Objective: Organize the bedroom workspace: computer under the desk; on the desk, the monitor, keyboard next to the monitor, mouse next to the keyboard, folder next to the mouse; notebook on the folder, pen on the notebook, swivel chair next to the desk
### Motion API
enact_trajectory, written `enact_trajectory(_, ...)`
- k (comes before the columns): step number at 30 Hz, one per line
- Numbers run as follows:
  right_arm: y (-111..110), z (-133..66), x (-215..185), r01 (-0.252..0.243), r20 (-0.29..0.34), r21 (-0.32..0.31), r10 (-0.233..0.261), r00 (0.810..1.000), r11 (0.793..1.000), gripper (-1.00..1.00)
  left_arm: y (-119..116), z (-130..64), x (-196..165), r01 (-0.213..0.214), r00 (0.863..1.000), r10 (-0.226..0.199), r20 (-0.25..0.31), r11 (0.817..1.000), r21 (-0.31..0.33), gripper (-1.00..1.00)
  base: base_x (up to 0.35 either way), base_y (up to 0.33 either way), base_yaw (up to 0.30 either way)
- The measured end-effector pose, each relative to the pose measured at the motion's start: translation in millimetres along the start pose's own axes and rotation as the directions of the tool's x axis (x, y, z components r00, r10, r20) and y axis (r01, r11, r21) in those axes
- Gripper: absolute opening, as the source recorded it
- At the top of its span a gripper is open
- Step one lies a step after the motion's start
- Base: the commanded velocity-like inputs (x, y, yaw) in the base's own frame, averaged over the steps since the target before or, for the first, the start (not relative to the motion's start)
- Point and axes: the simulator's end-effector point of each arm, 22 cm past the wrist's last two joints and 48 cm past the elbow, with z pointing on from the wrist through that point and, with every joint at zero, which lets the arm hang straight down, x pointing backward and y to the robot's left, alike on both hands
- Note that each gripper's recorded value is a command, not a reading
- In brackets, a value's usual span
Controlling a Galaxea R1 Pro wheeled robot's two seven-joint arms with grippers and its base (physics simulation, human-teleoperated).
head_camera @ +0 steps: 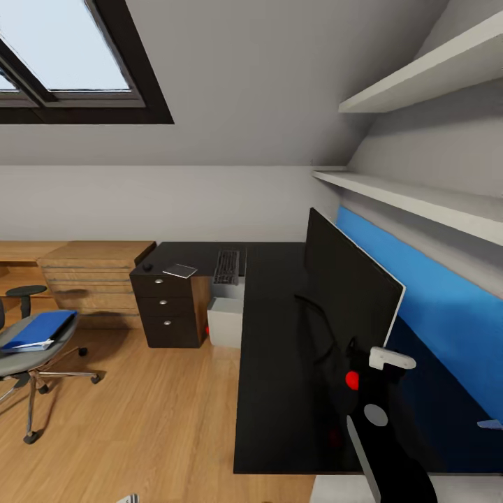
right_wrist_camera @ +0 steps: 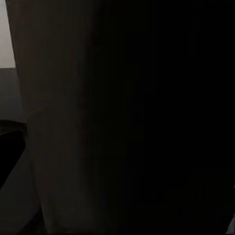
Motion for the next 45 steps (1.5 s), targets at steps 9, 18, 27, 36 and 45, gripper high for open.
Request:
enact_trajectory(9, 0, 0.0, 0, -0.001, 0.0, 0.0, 0.001, 1.0, 1.0, 1.0, 0, 0.0, 0, 0.0, 1.0, 0.0, 0.0, 1.0, 0.0, 1.0, 0.0, -0.036, 0.0)
enact_trajectory(18, 0, 0.0, 0, 0.0, -0.001, -0.001, 0.0, 1.0, 1.0, 1.0, 0, 0.0, 0, 0.0, 1.0, 0.0, 0.0, 1.0, 0.0, 1.0, -0.005, 0.005, 0.0)
enact_trajectory(27, 0, 0.0, 1, -0.001, -0.002, -0.002, 0.001, 1.0, 1.0, 1.0, 0, 0.0, 0, 0.001, 1.0, -0.001, 0.0, 1.0, 0.0, 1.0, -0.046, 0.094, 0.0)
enact_trajectory(36, 2, -0.5, 8, 0.008, -0.016, -0.006, -0.009, 1.0, 1.0, 1.0, 0, 0.0, 0, 0.001, 1.0, -0.001, 0.0, 1.0, 0.0, 1.0, -0.001, 0.087, 0.0)
enact_trajectory(45, 1, -0.4, 10, 0.012, -0.019, -0.006, -0.012, 1.0, 1.0, 1.0, 0, -0.1, 0, 0.001, 1.0, -0.001, 0.0, 1.0, 0.0, 1.0, 0.0, 0.114, 0.0)
